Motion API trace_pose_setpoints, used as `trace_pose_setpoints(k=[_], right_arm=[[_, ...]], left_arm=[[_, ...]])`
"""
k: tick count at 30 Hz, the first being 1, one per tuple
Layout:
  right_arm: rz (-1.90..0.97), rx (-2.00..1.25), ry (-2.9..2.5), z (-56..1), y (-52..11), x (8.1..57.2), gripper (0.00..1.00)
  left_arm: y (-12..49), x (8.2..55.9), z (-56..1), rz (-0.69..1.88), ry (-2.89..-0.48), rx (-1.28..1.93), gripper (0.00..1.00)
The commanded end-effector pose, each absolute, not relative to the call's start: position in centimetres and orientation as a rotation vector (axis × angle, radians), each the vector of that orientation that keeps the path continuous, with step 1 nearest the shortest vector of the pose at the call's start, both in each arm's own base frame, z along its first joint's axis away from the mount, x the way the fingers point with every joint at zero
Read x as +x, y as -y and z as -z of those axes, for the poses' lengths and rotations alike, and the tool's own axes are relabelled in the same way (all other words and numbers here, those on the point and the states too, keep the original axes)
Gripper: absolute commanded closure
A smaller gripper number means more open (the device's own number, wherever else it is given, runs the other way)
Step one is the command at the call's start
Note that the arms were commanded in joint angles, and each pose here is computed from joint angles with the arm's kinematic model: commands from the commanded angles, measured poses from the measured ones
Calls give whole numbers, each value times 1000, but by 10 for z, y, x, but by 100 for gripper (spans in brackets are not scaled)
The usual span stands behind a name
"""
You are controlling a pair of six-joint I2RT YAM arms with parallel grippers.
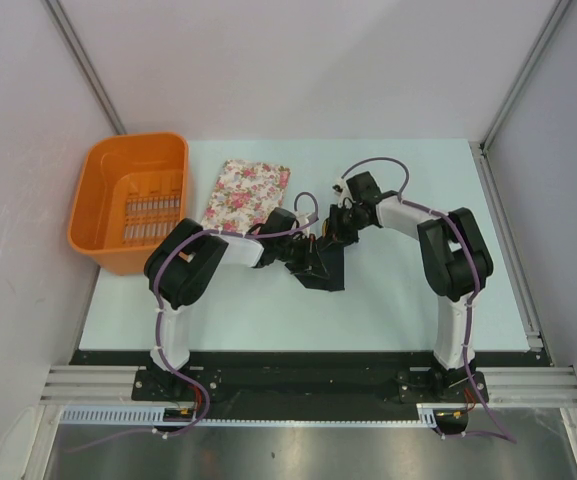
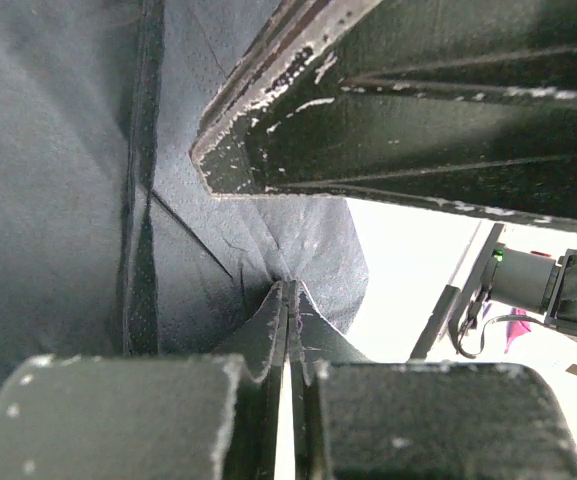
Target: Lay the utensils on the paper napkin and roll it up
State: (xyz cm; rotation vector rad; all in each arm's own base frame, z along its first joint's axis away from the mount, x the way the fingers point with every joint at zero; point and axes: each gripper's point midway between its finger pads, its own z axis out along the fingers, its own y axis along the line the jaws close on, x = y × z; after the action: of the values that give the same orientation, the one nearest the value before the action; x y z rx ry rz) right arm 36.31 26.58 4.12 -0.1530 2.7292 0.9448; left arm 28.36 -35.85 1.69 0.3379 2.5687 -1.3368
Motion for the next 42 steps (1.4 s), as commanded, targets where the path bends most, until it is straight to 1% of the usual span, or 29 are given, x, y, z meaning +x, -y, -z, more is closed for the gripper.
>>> trace_pose_setpoints(k=[1, 5, 9, 12, 15, 16, 17, 18, 19, 20, 22, 24, 25, 28, 29, 30, 35, 39, 42], right_arm=[[-870, -190, -2721, -41, -263, 364, 87], [-809, -209, -2753, -24, -261, 361, 88], [-727, -199, -2842, 5, -253, 354, 90], [-699, -202, -2873, 15, -249, 350, 91], [-698, -207, -2899, 22, -248, 343, 92], [-699, -206, -2907, 24, -247, 342, 93], [-703, -211, -2908, 25, -247, 340, 93], [-710, -209, -2915, 27, -246, 338, 93], [-714, -210, -2913, 27, -247, 338, 93], [-719, -208, -2916, 27, -247, 337, 93], [-721, -201, -2925, 30, -247, 335, 93], [-731, -198, -2926, 31, -248, 334, 93], [-732, -196, -2924, 31, -249, 335, 94], [-738, -184, -2925, 30, -249, 335, 94], [-738, -188, -2925, 30, -249, 334, 94], [-736, -186, -2921, 29, -249, 335, 94], [-738, -181, -2928, 31, -250, 335, 94], [-740, -167, -2933, 33, -250, 335, 94], [-740, -157, -2941, 35, -249, 335, 94]], left_arm=[[340, 284, 0, 1207, -2627, 300, 100], [340, 285, 1, 1205, -2629, 299, 100], [339, 285, 0, 1201, -2627, 296, 100], [339, 291, -9, 1201, -2593, 302, 98], [345, 296, -35, 1256, -2503, 349, 90], [347, 296, -44, 1276, -2475, 366, 82], [345, 297, -62, 1284, -2420, 390, 78], [341, 298, -70, 1273, -2396, 393, 73], [337, 298, -77, 1256, -2376, 394, 66], [323, 296, -82, 1222, -2379, 380, 61], [307, 298, -79, 1155, -2408, 337, 53], [284, 298, -69, 1099, -2458, 272, 49], [276, 301, -63, 1057, -2476, 242, 41], [258, 309, -51, 1016, -2507, 188, 37], [254, 315, -50, 1007, -2502, 182, 34], [251, 311, -40, 994, -2547, 170, 32], [260, 317, -31, 1037, -2568, 166, 31], [271, 308, -18, 1090, -2619, 174, 33], [286, 302, -14, 1188, -2613, 193, 34]])
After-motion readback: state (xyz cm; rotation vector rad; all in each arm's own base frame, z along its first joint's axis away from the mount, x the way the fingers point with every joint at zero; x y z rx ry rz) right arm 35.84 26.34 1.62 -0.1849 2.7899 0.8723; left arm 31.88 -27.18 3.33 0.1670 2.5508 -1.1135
